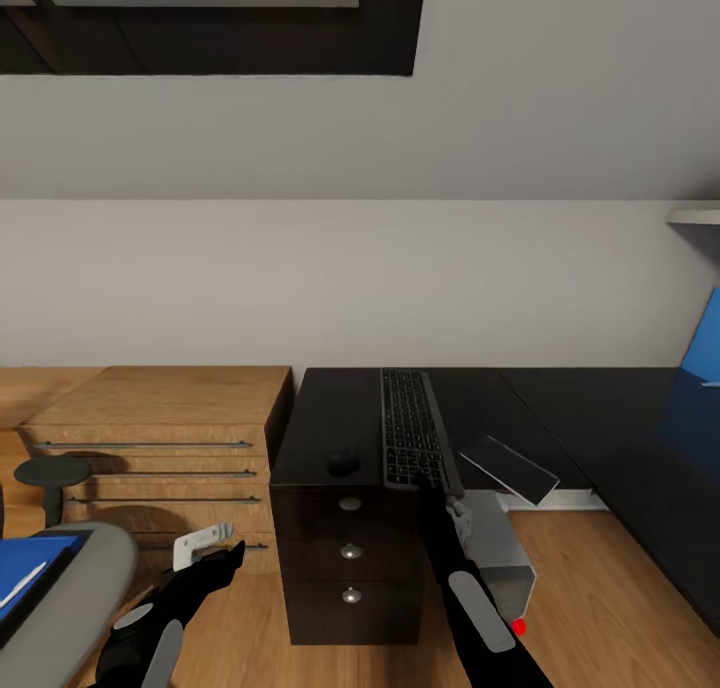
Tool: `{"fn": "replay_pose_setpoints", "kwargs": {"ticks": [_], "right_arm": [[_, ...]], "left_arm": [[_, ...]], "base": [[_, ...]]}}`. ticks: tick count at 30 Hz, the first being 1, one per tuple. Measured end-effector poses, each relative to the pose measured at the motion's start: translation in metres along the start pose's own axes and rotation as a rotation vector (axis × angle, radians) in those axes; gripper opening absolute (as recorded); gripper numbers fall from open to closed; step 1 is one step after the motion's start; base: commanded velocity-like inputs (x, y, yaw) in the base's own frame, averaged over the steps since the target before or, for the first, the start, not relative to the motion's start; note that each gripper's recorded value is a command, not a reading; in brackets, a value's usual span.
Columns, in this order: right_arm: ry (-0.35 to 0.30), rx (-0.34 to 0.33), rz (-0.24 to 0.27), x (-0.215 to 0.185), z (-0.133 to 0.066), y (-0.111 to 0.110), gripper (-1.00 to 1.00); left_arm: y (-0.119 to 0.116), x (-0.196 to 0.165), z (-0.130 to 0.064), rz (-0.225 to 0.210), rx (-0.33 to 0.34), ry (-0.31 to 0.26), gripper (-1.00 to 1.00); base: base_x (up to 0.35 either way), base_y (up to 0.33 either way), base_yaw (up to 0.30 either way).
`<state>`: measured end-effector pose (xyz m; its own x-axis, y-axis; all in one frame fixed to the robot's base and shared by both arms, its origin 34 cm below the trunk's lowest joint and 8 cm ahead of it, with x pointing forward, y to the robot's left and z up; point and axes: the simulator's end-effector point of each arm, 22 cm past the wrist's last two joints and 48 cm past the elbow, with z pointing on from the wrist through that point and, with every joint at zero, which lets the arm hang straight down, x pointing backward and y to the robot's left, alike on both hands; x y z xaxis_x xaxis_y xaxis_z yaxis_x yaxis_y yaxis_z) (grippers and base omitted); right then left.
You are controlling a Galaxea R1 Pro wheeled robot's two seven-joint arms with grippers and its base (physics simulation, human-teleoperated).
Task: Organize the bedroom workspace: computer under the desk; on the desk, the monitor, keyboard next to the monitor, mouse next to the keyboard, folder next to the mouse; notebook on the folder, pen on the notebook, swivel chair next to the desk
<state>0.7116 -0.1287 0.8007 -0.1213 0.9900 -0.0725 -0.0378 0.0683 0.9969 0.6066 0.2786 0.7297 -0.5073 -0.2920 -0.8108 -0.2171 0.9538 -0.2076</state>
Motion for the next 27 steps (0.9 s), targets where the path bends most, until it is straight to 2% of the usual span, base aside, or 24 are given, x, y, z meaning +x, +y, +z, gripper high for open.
{"fn": "replay_pose_setpoints", "kwargs": {"ticks": [2, 5, 8, 12, 15, 19, 22, 27], "right_arm": [[-0.014, -0.037, 0.002, -0.005, -0.006, 0.018, -1.0], [-0.026, -0.057, 0.003, -0.008, -0.02, 0.032, -1.0], [-0.034, -0.089, -0.005, -0.01, -0.034, 0.059, -1.0], [-0.056, -0.123, -0.008, -0.02, -0.051, 0.09, -1.0], [-0.068, -0.126, -0.02, -0.025, -0.064, 0.105, -1.0], [-0.078, -0.084, -0.033, -0.031, -0.073, 0.11, -1.0], [-0.076, -0.077, -0.042, -0.033, -0.074, 0.114, -1.0], [-0.063, -0.076, -0.055, -0.032, -0.074, 0.122, -1.0]], "left_arm": [[-0.005, 0.012, 0.002, 0.005, 0.005, 0.031, 1.0], [-0.008, 0.03, 0.004, 0.015, 0.001, 0.079, 1.0], [0.005, 0.069, 0.007, 0.042, -0.072, 0.167, 1.0], [0.019, 0.096, 0.005, 0.073, -0.149, 0.222, 1.0], [0.027, 0.11, 0.005, 0.078, -0.182, 0.229, 1.0], [0.042, 0.136, 0.006, 0.07, -0.225, 0.188, 1.0], [0.047, 0.136, 0.004, 0.064, -0.236, 0.149, 1.0], [0.047, 0.129, 0.0, 0.062, -0.239, 0.132, 1.0]], "base": [[0.0, 0.0, 0.0], [0.0, 0.0, 0.0], [0.0, 0.0, 0.0], [0.0, 0.0, 0.0], [0.0, 0.0, 0.0], [0.0, 0.0, 0.0], [0.0, 0.0, 0.0], [0.0, 0.0, 0.0]]}}
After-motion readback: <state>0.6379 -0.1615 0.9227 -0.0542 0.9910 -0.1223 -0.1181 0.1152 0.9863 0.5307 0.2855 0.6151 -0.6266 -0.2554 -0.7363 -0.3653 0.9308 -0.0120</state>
